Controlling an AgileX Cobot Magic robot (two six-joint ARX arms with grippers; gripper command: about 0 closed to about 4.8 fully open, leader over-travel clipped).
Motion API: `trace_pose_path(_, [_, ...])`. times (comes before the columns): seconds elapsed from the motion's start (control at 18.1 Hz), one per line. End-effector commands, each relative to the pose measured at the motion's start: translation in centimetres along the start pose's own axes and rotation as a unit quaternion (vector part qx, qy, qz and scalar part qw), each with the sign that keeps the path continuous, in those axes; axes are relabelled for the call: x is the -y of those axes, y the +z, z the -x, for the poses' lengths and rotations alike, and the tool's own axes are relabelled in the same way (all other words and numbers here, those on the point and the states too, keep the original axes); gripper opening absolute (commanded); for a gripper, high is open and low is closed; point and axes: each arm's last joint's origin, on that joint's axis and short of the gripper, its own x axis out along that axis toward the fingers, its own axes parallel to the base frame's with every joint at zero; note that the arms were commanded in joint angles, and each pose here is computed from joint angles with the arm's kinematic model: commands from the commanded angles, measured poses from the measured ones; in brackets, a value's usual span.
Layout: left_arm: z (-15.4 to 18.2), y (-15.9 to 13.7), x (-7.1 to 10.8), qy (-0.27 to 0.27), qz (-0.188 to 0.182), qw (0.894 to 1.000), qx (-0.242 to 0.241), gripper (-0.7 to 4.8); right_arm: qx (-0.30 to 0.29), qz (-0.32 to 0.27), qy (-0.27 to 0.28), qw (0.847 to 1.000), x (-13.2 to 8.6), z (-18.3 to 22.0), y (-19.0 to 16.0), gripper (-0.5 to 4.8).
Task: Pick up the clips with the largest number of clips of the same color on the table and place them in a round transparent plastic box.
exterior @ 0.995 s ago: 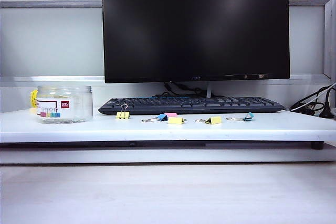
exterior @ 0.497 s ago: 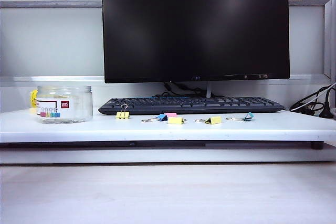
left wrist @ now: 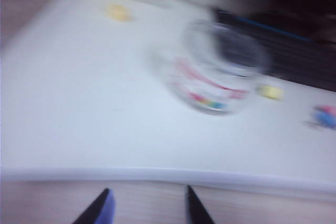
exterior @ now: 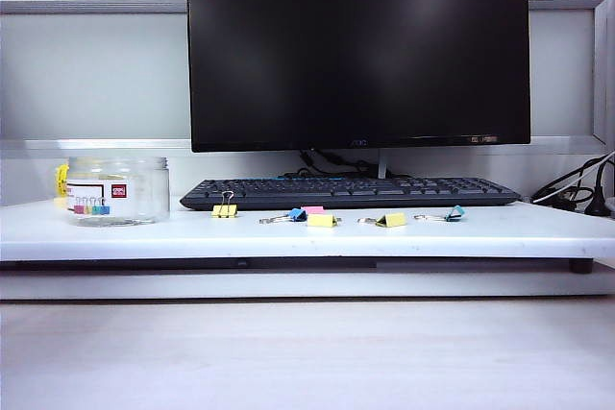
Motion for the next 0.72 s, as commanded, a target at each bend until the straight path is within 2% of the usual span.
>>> trace_pose_path(0.06, [0.4,1.6,1.0,-0.08,-0.004,0.996,0.033,1.85,-0.013,-0.013,0.056,0.998,-0.3,0.0,0.0,-0.01])
trace_pose_path(0.22, [1.2,2.9,1.9,-0.15,0.011,0.988,0.034,1.88,-0.026,-0.047,0.085,0.995,-0.5,0.0,-0.1,-0.01])
trace_pose_path(0.39, [1.8,3.9,2.5,-0.188,0.03,0.981,0.035,1.93,-0.032,-0.06,0.114,0.991,-0.7,0.1,0.0,-0.01])
trace_pose_path(0.66, [4.8,9.2,4.9,-0.22,-0.002,0.97,0.103,1.98,-0.037,-0.068,0.129,0.989,-0.8,0.1,0.0,-0.01])
trace_pose_path(0.72, [5.1,10.6,5.4,-0.226,-0.012,0.969,0.103,2.23,-0.039,-0.068,0.132,0.988,-0.9,0.1,0.0,-0.01])
